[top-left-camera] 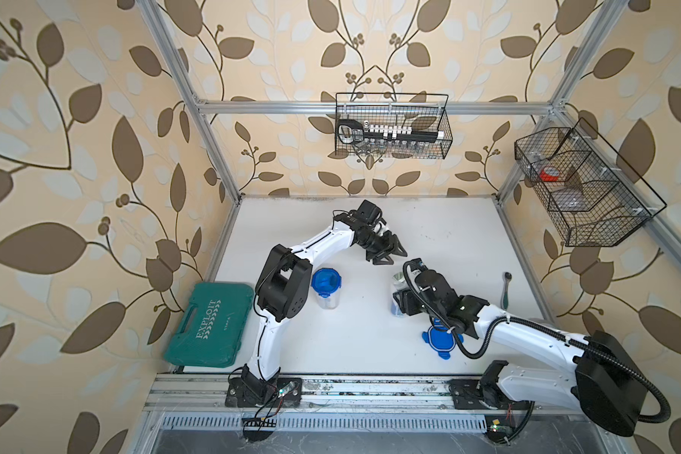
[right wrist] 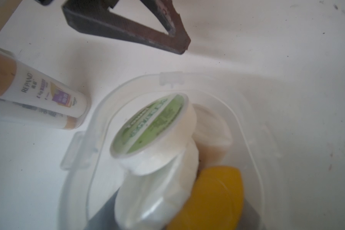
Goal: Take out toiletry kits
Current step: Place the container at the center of the board.
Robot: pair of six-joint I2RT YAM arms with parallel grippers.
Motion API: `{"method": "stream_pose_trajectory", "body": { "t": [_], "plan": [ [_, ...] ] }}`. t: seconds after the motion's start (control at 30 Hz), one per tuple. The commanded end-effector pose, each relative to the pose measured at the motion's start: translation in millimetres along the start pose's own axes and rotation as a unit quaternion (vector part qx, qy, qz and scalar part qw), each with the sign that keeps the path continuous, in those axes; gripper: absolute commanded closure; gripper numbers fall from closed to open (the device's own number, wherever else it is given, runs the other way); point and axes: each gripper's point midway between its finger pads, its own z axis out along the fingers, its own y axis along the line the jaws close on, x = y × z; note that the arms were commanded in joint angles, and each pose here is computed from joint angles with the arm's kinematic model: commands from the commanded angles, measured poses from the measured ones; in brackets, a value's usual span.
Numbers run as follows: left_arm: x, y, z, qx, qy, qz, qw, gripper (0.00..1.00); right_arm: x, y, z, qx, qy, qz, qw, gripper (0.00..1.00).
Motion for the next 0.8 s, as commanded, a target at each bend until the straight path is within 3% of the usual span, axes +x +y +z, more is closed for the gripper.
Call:
{"method": "stream_pose_trajectory", "body": {
  "t": [0.0, 0.23, 0.47, 0.67, 0.77],
  "plan": [
    [-11.7, -2.0, 3.8, -0.023, -0.017, 0.027, 0.999, 0.41, 2.1, -9.2, 10.0, 0.0, 0.042, 0.034, 0.999, 0.38],
    [-39.7, 25.9, 29.4, -0.067, -0.027, 0.037, 0.997, 0.44, 15.1, -35.5, 33.5, 0.013, 0.147, 0.097, 0.984, 0.42],
    [-40.3, 57.2, 52.0, -0.084, -0.006, 0.01, 0.996, 0.45, 17.4, -53.9, 54.3, -0.01, 0.195, 0.167, 0.966, 0.39],
    [-44.0, 77.7, 60.7, -0.091, 0.002, -0.01, 0.996, 0.45, 20.1, -64.9, 69.2, -0.023, 0.222, 0.207, 0.953, 0.31],
    [-44.1, 79.0, 61.1, -0.09, 0.003, -0.011, 0.996, 0.45, 16.0, -67.3, 66.0, -0.022, 0.219, 0.208, 0.953, 0.21]
  ]
}}
